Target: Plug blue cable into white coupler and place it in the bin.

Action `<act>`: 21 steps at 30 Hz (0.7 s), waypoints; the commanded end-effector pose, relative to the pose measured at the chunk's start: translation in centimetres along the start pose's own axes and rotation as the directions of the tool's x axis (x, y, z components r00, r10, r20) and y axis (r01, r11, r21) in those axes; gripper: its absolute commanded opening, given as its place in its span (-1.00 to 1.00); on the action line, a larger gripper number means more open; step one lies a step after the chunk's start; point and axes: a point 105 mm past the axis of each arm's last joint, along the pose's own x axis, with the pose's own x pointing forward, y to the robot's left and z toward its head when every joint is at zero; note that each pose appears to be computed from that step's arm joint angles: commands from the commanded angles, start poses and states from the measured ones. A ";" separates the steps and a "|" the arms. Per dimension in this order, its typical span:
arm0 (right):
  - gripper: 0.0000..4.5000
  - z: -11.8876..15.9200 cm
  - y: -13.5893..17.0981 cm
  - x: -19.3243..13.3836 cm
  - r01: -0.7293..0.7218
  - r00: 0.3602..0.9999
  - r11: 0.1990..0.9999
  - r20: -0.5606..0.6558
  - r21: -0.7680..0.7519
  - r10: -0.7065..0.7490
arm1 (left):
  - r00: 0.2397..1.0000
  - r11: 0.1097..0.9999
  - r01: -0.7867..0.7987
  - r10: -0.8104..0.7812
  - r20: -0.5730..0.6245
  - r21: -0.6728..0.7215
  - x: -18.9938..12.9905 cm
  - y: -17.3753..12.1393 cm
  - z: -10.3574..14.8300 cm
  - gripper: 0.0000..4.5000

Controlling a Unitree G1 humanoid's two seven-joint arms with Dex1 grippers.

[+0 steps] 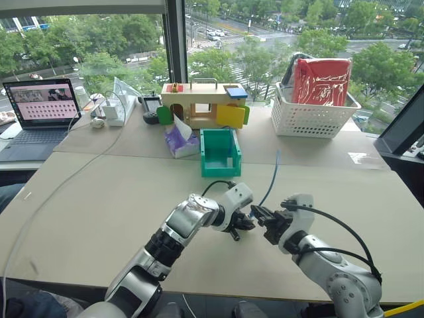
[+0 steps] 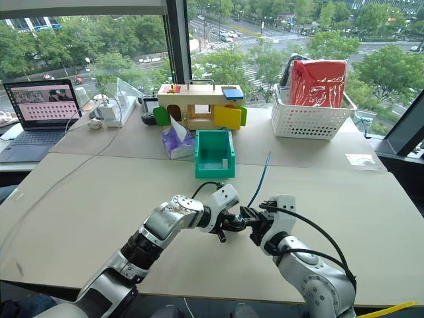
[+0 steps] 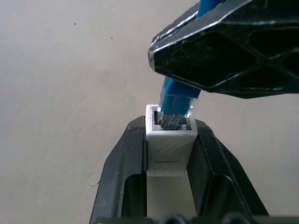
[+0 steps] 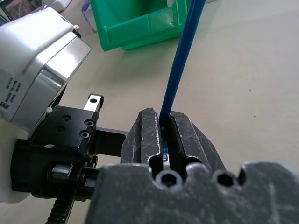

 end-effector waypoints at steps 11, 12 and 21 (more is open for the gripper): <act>-1.00 -8.1 -0.9 0.8 -0.035 0.948 0.999 -0.317 -0.019 0.027 | 0.997 0.997 -0.072 0.072 0.027 0.006 -1.0 0.9 0.1 -0.70; -1.00 -7.5 -0.9 0.9 -0.040 0.954 0.999 -0.297 -0.015 0.033 | 0.997 0.998 -0.069 0.069 0.032 0.005 -1.0 0.9 0.2 -0.70; -1.00 2.9 -1.4 -0.7 -0.066 0.997 0.992 0.036 0.106 0.062 | 0.988 0.999 0.008 -0.014 0.153 0.042 -4.0 1.6 0.3 0.93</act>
